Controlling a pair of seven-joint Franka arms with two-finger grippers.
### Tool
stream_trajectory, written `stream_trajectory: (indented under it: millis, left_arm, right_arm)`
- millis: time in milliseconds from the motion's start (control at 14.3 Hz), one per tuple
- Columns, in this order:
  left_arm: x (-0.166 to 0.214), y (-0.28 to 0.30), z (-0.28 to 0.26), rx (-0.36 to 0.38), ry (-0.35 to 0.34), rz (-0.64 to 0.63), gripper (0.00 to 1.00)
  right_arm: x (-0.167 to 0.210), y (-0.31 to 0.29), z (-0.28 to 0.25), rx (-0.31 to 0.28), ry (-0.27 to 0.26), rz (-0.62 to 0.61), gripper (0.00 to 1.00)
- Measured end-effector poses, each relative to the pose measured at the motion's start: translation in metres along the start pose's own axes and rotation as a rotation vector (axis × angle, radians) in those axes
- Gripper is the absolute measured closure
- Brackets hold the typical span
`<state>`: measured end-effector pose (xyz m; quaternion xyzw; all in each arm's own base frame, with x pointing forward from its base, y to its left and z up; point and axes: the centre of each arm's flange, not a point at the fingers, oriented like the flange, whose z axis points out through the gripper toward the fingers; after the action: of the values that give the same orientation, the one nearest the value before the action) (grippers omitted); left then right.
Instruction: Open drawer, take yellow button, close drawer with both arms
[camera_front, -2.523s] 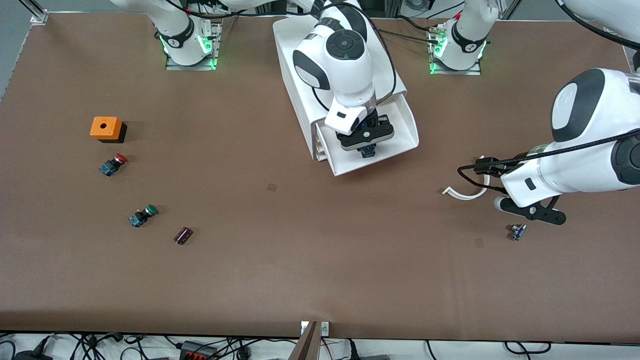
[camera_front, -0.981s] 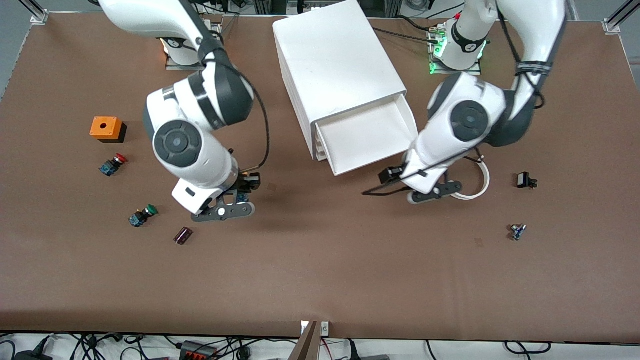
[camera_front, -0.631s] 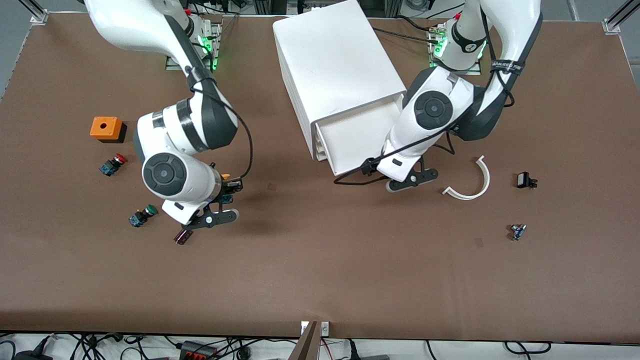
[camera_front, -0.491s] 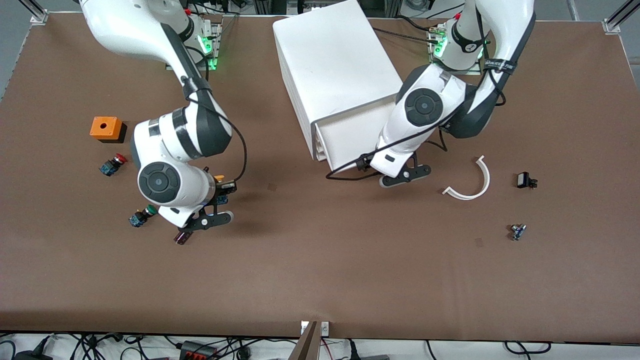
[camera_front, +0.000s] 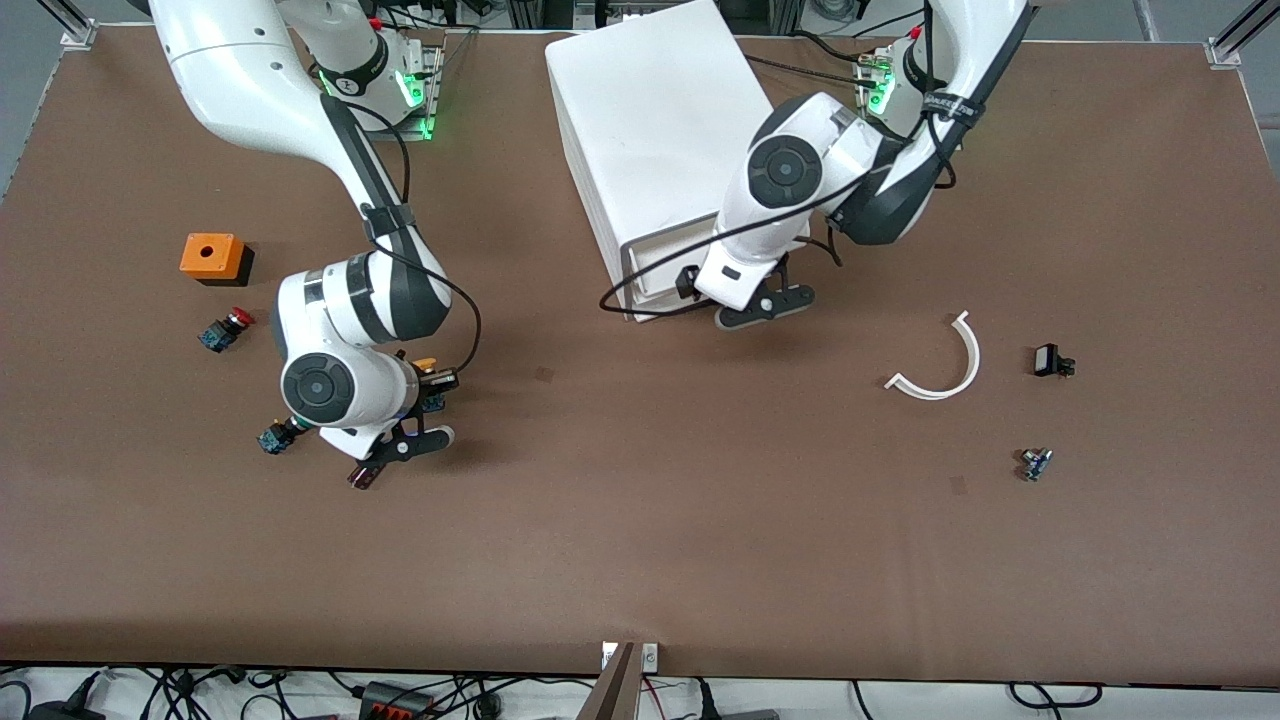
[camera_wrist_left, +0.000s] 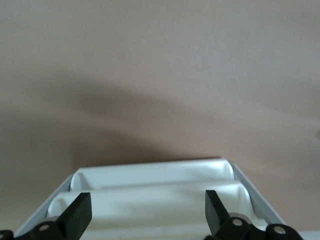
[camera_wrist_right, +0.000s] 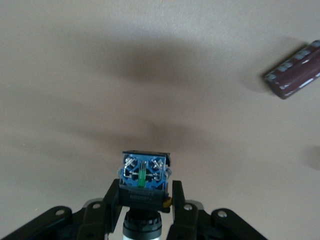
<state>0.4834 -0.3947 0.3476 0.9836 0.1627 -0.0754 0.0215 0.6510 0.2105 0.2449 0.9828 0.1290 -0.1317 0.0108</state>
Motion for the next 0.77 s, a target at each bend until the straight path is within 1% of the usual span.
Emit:
stream_trajectory:
  millis: [280, 631, 701, 771]
  left_arm:
    - [-0.025, 0.007, 0.003, 0.034, -0.026, -0.010, 0.00]
    - [-0.040, 0.009, 0.004, 0.061, -0.044, 0.005, 0.00]
    - [-0.040, 0.009, 0.005, 0.065, -0.045, 0.005, 0.00]
    - [-0.040, 0.008, 0.005, 0.070, -0.048, 0.004, 0.00]
  right_arm:
    - [-0.002, 0.008, 0.034, -0.001, 0.004, 0.012, 0.56]
    - [-0.002, 0.015, 0.055, -0.001, -0.003, 0.022, 0.56]
    - [-0.002, 0.015, 0.054, -0.001, 0.000, 0.022, 0.55]
    - [-0.001, 0.015, 0.052, -0.001, 0.006, 0.023, 0.49]
